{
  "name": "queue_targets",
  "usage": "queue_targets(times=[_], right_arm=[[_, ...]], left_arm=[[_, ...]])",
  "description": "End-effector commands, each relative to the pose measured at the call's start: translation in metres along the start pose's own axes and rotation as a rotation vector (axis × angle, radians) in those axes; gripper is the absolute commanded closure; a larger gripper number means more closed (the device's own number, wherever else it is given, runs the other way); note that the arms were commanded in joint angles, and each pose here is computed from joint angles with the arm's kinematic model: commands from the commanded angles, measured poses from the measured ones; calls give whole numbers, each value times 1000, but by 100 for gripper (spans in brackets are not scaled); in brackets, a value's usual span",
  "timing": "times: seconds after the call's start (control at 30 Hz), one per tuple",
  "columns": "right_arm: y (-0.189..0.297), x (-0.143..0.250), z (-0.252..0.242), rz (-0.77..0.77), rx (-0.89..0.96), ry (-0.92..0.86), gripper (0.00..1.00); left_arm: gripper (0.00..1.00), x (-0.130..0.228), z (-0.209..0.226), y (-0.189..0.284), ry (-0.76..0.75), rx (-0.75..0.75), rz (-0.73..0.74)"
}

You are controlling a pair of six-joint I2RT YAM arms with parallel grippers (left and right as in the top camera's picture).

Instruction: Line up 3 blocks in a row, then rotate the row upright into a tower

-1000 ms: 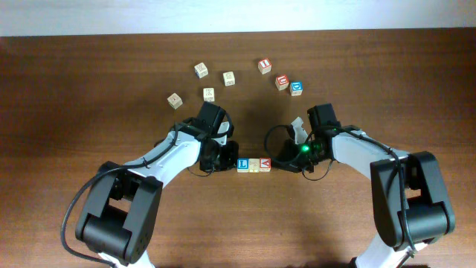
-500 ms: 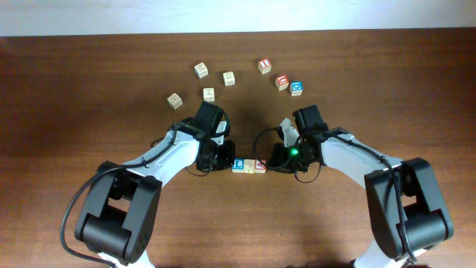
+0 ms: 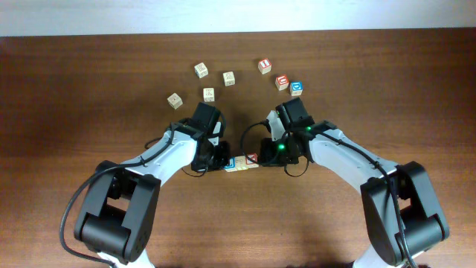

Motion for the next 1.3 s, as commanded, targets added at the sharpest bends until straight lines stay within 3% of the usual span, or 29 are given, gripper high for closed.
queue_targets(times=[0.0, 0.7, 1.0, 1.17, 1.27], right_arm=[[4, 5, 50, 31, -156, 108, 96], [0, 19, 105, 38, -136, 230, 96], [0, 19, 104, 35, -129, 226, 96], [17, 7, 118, 7, -135, 229, 96], [34, -4, 123, -47, -50, 190, 96]], left_arm=[[100, 3, -19, -2, -51, 139, 32], [100, 2, -19, -2, -52, 139, 32], [100, 3, -19, -2, -51, 139, 32], [100, 0, -11, 0, -8, 133, 31], [100, -2, -5, 2, 30, 128, 26]])
Point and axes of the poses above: each gripper's point midway between its finger pads, its own y axis back along the fingers, its own z axis along the line the jaws close on, x = y × z, the point moved 10 cm from there along y, back along the fingers, and after that the axes turned 6 degrees about -y, right-handed, at the moved point
